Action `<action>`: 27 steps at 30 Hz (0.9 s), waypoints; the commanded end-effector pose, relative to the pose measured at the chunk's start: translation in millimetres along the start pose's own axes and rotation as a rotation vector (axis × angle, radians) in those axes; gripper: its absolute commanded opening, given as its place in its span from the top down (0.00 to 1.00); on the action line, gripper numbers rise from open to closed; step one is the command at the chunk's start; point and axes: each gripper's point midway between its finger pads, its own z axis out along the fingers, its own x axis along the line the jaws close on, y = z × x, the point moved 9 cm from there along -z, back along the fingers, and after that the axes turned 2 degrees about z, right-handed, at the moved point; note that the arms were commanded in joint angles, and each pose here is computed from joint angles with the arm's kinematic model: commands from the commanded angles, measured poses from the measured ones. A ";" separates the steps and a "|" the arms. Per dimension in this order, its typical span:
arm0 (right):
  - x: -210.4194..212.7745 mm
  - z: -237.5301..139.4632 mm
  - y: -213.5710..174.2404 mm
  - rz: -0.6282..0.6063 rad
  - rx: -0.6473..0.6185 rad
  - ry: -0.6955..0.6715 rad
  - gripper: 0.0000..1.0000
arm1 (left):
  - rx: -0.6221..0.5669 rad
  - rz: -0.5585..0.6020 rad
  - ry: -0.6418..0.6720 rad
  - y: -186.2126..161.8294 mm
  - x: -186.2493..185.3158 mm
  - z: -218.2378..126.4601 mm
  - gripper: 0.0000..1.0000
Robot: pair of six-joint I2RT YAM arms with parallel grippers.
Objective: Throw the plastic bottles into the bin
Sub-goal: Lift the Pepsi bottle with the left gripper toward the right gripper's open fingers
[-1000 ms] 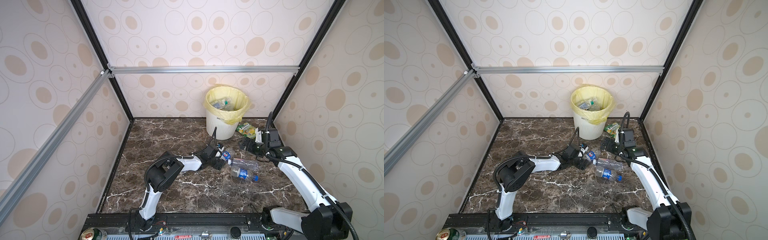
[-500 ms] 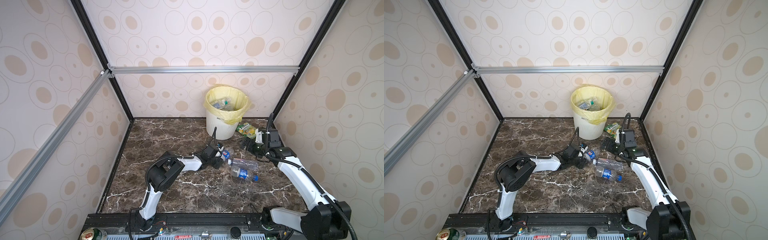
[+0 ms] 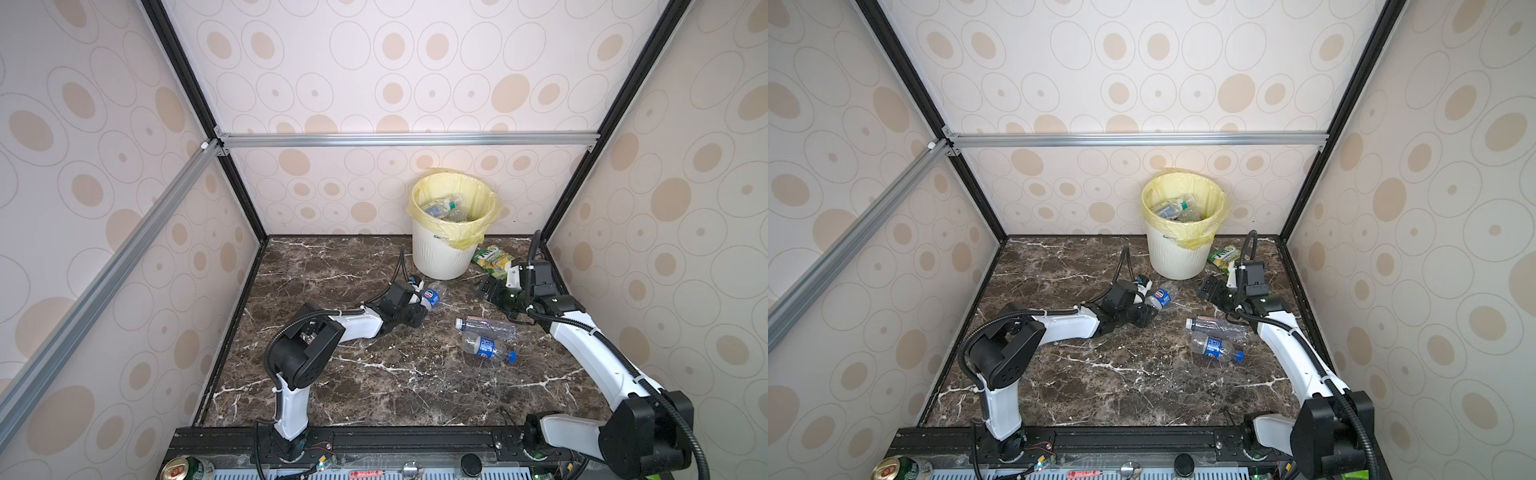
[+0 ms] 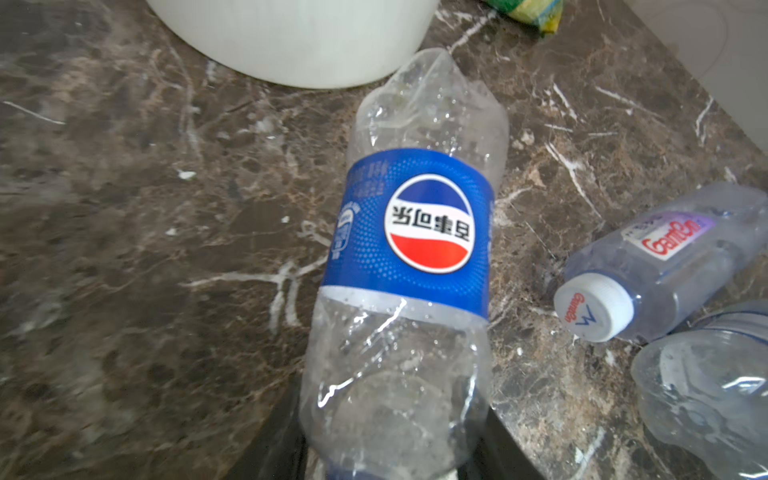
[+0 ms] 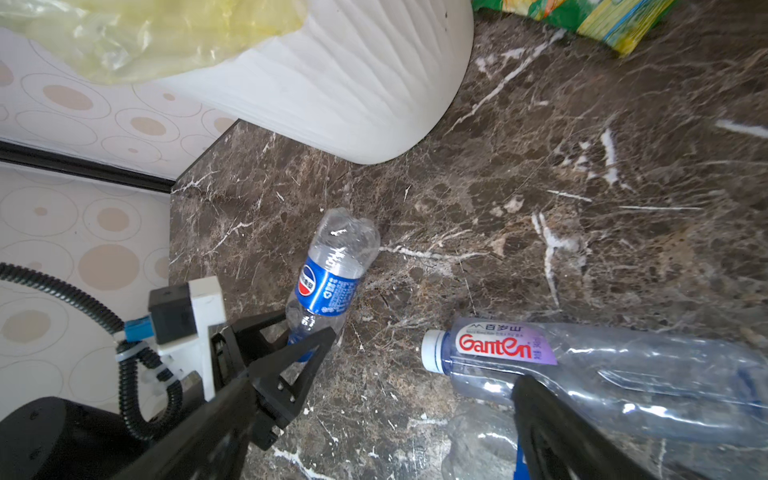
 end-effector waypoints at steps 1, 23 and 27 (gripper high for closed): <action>-1.4 9.8 -2.5 0.060 0.028 0.056 0.01 | -0.082 -0.056 -0.048 21.3 -4.1 -16.9 0.51; 105.2 78.6 -19.3 0.048 0.036 0.368 0.01 | -0.244 -0.439 -0.219 34.5 42.8 -91.8 0.51; 122.1 97.1 -25.3 0.069 0.045 0.414 0.02 | -0.259 -0.482 -0.252 24.0 46.8 -100.6 0.51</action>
